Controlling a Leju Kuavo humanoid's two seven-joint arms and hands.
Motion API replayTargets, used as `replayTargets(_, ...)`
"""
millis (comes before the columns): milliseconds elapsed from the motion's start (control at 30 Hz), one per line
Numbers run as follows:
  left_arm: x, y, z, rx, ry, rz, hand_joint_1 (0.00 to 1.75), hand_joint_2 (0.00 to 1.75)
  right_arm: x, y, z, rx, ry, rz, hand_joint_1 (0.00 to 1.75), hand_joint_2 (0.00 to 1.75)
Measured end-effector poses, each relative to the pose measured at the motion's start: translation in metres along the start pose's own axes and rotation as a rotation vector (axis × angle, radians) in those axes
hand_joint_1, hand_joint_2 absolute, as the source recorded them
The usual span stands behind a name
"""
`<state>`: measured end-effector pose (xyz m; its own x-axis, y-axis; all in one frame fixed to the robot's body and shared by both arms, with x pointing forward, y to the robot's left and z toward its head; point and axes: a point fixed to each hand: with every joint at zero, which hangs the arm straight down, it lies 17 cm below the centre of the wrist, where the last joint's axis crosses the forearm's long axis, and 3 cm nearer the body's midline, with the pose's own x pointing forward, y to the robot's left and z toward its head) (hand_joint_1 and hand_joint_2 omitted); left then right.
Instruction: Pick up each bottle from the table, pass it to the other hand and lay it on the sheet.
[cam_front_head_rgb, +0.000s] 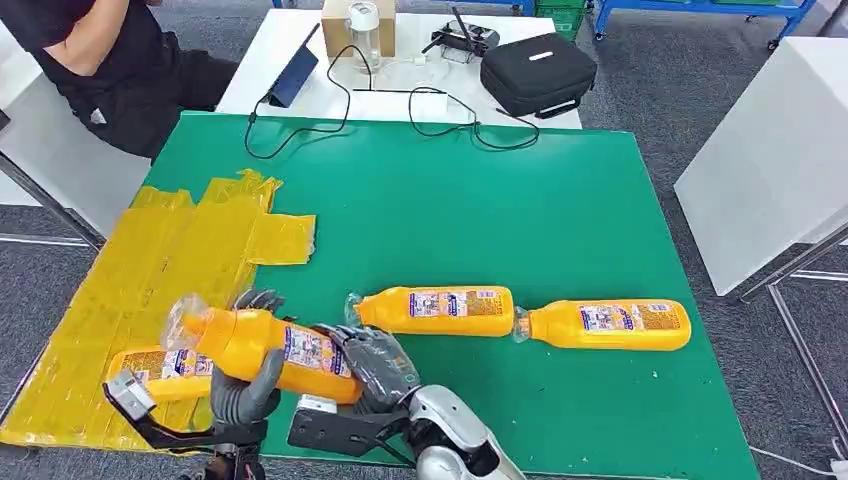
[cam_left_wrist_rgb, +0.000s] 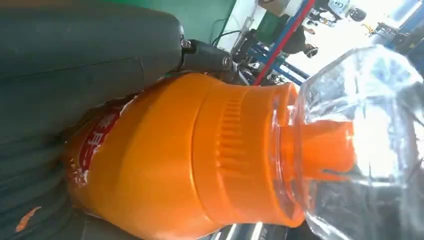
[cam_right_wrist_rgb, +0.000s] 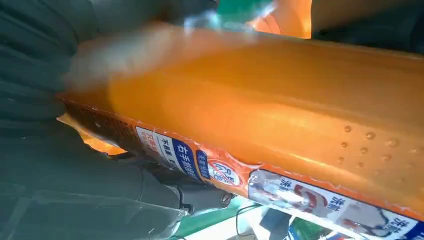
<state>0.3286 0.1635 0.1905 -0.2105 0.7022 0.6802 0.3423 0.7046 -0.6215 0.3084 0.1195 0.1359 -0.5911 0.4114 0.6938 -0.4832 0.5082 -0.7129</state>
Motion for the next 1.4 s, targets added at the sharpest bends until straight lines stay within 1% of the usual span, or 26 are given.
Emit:
replayTargets(433,0.006,0.004,0.003,0.020,-0.016,0.000,1.75,1.75,0.002,0.006,0.001,0.013,-0.011,0.000,1.75,1.75)
replayTargets(467,0.006,0.004,0.003,0.021,-0.016,0.000,1.75,1.75,0.002,0.006,0.001,0.013,-0.011,0.000,0.14,1.75)
replayTargets(500,0.006,0.004,0.003,0.020,-0.017,0.000,1.75,1.75,0.002,0.006,0.001,0.013,-0.011,0.001,0.00,1.75)
replayTargets(533,0.006,0.004,0.003,0.020,-0.018,-0.001,1.75,1.75,0.002,0.006,0.000,0.013,-0.012,0.002,0.00,0.00)
replayTargets(600,0.006,0.003,0.003,0.018,-0.020,-0.021,1.75,1.75,0.003,0.006,0.001,-0.002,-0.011,0.009,0.00,0.00)
replayTargets(667,0.008,0.004,0.002,0.023,-0.030,-0.105,1.75,1.75,0.002,0.005,0.004,-0.023,-0.002,0.012,0.00,0.00)
replayTargets(767,0.021,0.017,-0.004,0.080,-0.089,-0.461,1.75,1.75,0.001,-0.010,0.009,-0.083,0.008,0.021,0.00,0.00)
replayTargets(900,0.064,0.042,-0.014,0.203,-0.209,-0.953,1.75,1.75,0.004,-0.041,0.018,-0.174,0.001,0.004,0.00,0.00)
replayTargets(967,0.085,0.055,-0.017,0.275,-0.261,-1.180,1.75,1.75,0.006,-0.053,0.020,-0.198,-0.012,-0.002,0.00,0.00)
replayTargets(1033,0.107,0.064,-0.022,0.337,-0.333,-1.386,1.75,1.75,0.008,-0.061,0.021,-0.214,-0.022,-0.004,0.00,0.00)
replayTargets(1100,0.117,0.068,-0.030,0.356,-0.386,-1.514,1.75,1.75,0.008,-0.065,0.022,-0.225,-0.027,-0.007,0.00,0.00)
replayTargets(1200,0.120,0.071,-0.039,0.361,-0.435,-1.679,1.75,1.75,0.008,-0.070,0.022,-0.239,-0.028,-0.019,0.00,0.00)
replayTargets(1267,0.111,0.071,-0.052,0.317,-0.431,-1.762,1.75,1.75,0.009,-0.074,0.022,-0.249,-0.029,-0.028,0.00,0.00)
replayTargets(1400,0.092,0.072,-0.066,0.254,-0.401,-1.803,1.75,1.75,0.011,-0.081,0.022,-0.266,-0.032,-0.038,0.00,0.00)
